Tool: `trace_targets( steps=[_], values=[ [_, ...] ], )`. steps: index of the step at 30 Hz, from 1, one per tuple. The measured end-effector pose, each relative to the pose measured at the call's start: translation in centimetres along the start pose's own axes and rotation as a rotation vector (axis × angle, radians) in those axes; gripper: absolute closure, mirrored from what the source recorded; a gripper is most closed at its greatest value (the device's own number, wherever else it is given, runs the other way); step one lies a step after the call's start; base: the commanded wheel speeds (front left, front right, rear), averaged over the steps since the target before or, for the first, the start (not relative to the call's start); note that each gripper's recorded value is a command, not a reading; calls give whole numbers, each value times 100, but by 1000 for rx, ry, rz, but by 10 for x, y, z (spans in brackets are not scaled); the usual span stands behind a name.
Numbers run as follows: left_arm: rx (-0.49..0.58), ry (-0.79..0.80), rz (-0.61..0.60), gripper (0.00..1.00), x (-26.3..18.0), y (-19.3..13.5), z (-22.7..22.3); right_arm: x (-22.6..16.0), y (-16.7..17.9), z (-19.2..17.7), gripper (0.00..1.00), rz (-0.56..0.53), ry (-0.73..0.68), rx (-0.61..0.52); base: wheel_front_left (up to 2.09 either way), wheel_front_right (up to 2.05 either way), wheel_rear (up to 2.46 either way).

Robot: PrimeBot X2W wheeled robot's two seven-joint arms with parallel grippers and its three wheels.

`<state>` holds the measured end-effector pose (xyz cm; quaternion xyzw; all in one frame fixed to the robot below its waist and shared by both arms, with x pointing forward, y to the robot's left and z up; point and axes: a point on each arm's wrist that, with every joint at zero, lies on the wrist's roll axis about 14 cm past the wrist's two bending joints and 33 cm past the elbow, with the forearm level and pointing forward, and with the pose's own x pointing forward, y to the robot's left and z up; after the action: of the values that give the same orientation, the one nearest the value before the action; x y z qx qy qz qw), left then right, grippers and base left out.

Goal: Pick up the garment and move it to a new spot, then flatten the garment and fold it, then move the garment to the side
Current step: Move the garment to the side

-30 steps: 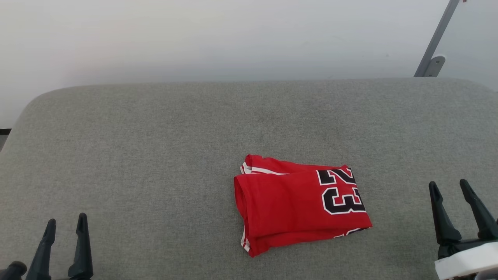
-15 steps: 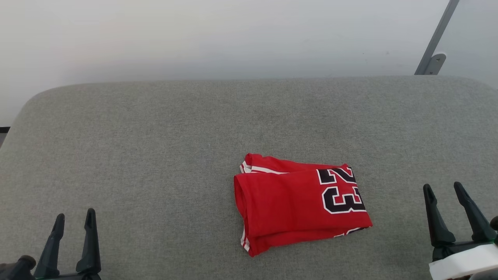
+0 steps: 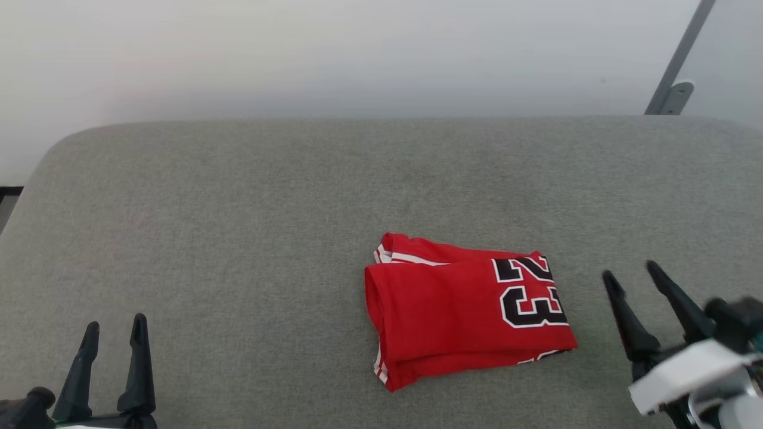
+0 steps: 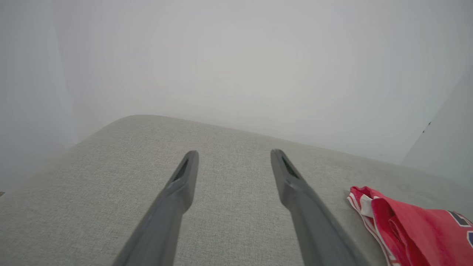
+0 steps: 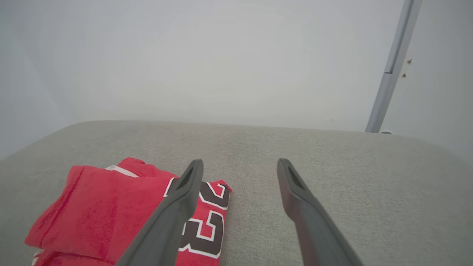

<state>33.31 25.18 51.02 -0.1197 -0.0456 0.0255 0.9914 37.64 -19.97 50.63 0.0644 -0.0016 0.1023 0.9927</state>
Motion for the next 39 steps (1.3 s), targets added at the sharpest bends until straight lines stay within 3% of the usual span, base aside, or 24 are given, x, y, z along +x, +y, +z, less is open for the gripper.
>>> trace_targets(
  steps=[9,12,21,29,30,31,39],
  values=[
    [-4,7,23,0,2,6,-2,47,22,-26,0,154,270,-34,0,0,0],
    [-6,25,41,0,1,11,-7,58,26,-54,0,200,456,-38,0,0,0],
    [-10,56,93,0,-1,25,-15,52,35,-117,0,286,886,-58,0,0,0],
    [-30,77,110,0,4,27,-24,51,43,-144,0,319,1133,-43,0,0,0],
    [-34,80,108,0,5,26,-25,51,44,-145,4,322,1153,-39,0,0,0],
    [-38,81,106,0,6,25,-26,51,46,-146,100,330,1166,-40,0,0,0],
    [-46,72,66,0,26,17,-25,68,53,-131,100,356,1103,-14,0,0,0]
  ],
)
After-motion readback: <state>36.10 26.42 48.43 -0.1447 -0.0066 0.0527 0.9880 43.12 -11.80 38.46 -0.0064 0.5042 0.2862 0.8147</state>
